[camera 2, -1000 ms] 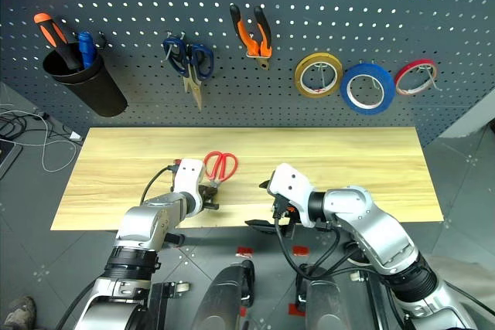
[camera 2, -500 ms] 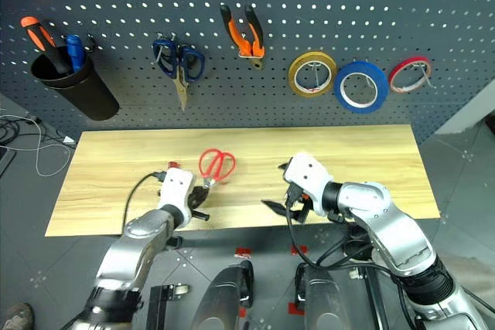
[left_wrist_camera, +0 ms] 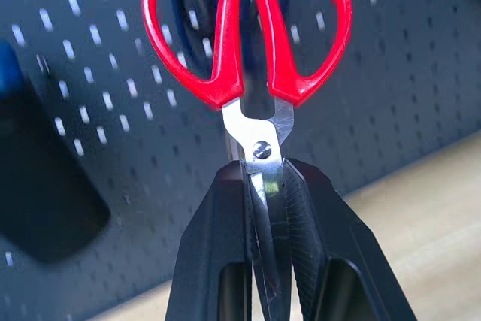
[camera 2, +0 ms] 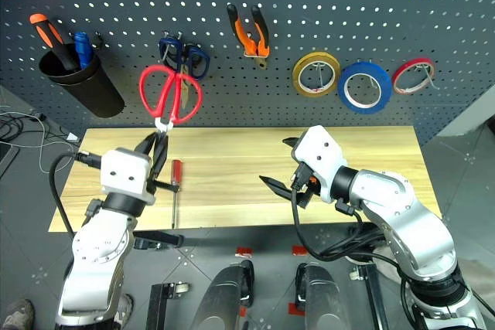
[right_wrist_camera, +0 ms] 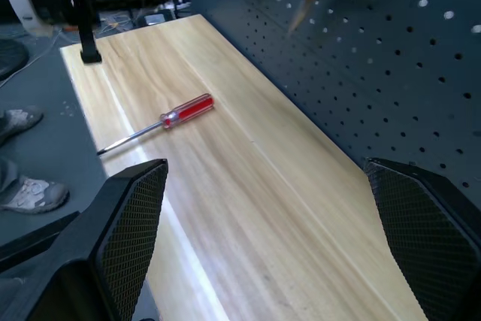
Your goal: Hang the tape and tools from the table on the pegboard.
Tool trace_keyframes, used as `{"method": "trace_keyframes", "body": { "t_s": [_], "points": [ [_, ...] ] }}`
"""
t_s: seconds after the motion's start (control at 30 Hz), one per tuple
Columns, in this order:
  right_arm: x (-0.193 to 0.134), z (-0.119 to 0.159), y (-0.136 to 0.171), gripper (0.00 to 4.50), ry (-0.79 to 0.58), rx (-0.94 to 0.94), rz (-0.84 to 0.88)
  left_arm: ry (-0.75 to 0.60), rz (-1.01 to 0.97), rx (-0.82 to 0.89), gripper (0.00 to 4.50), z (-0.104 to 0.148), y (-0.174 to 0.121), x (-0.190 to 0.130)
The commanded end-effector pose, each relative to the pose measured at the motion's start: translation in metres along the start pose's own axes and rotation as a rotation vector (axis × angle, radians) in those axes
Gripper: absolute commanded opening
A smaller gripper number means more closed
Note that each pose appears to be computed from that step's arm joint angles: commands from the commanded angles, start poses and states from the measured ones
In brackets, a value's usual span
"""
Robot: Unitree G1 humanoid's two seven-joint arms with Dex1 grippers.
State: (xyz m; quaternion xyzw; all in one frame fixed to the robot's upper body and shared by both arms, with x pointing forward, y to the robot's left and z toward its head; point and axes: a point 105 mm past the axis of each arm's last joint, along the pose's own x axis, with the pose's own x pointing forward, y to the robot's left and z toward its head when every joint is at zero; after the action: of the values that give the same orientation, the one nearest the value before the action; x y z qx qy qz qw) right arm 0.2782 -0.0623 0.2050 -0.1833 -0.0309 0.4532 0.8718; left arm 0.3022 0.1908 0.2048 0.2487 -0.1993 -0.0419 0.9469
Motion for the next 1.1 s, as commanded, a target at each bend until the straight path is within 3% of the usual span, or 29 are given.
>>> {"method": "trace_keyframes", "body": {
  "t_s": [0.03,0.23,0.6,0.93,1.03,1.1],
  "points": [
    [-0.001,0.01,-0.01,4.5,-0.041,-0.033,-0.045,-0.069,0.01,0.044,0.34,0.013,0.006,0.008],
    [0.003,0.012,-0.015,4.5,-0.047,-0.047,-0.053,-0.07,-0.006,0.051,0.34,0.008,0.004,0.027],
    [0.01,0.018,-0.015,4.5,-0.059,-0.071,-0.032,0.012,-0.026,0.013,0.34,-0.015,-0.009,0.032],
    [0.023,0.011,-0.014,4.5,-0.049,-0.06,-0.059,0.174,-0.036,-0.04,3.41,-0.048,-0.018,0.021],
    [0.03,0.004,-0.004,4.5,-0.026,-0.014,-0.037,0.331,-0.053,-0.121,4.28,-0.079,-0.025,0.006],
    [0.034,0.001,0.008,4.5,-0.01,-0.007,-0.003,0.475,-0.04,-0.235,4.42,-0.104,-0.025,-0.01]
  ]
}}
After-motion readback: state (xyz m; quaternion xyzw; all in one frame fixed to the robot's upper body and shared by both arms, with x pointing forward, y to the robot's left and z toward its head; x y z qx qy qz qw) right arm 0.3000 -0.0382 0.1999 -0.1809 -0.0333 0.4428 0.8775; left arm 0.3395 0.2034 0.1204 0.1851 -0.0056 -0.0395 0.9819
